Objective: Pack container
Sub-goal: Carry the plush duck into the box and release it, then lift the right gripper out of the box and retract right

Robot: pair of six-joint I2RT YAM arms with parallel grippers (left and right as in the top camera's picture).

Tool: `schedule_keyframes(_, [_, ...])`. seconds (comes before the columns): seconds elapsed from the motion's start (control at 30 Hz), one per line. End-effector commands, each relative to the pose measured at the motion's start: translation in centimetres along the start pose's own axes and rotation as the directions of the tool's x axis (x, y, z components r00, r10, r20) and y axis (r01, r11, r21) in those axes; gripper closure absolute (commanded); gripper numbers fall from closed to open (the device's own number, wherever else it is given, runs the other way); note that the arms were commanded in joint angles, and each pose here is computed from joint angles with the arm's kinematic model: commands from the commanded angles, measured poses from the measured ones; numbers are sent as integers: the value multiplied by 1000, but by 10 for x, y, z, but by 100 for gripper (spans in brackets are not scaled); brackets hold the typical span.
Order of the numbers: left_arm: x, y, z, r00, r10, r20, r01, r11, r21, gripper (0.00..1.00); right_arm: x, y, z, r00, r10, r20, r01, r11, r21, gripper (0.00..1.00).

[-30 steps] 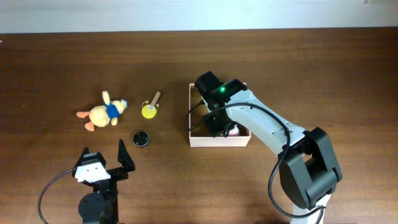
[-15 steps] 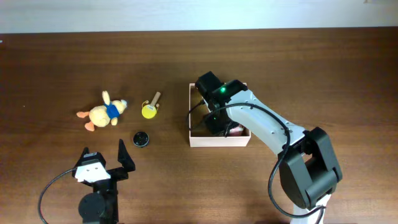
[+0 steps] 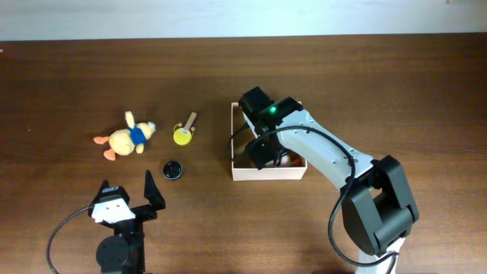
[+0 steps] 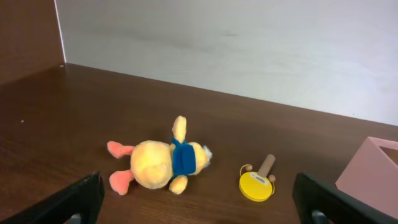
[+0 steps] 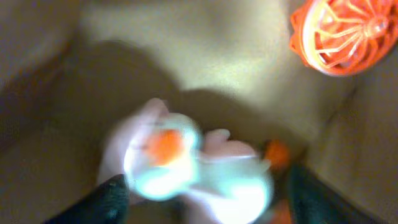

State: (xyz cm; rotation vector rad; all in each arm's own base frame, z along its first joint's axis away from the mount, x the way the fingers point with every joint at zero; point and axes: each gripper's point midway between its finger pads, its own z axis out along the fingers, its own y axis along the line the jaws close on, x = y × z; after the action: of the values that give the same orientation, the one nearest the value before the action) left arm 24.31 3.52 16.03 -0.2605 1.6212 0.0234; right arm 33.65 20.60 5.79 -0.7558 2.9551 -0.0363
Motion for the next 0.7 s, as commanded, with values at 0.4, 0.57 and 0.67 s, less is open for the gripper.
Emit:
schedule_keyframes(0.4, [2, 0, 0, 1000, -8, -2, 8, 1000, 2, 1, -75, -17, -90, 963, -8, 270, -9, 998, 60, 16])
schedule_keyframes(0.57, [2, 0, 0, 1000, -8, -2, 8, 1000, 2, 1, -93, -91, -145, 919, 88, 385, -180, 961, 210, 16])
schedule_keyframes(0.67, [2, 0, 0, 1000, -8, -2, 8, 1000, 2, 1, -82, -153, -148, 878, 253, 406, -357, 912, 203, 15])
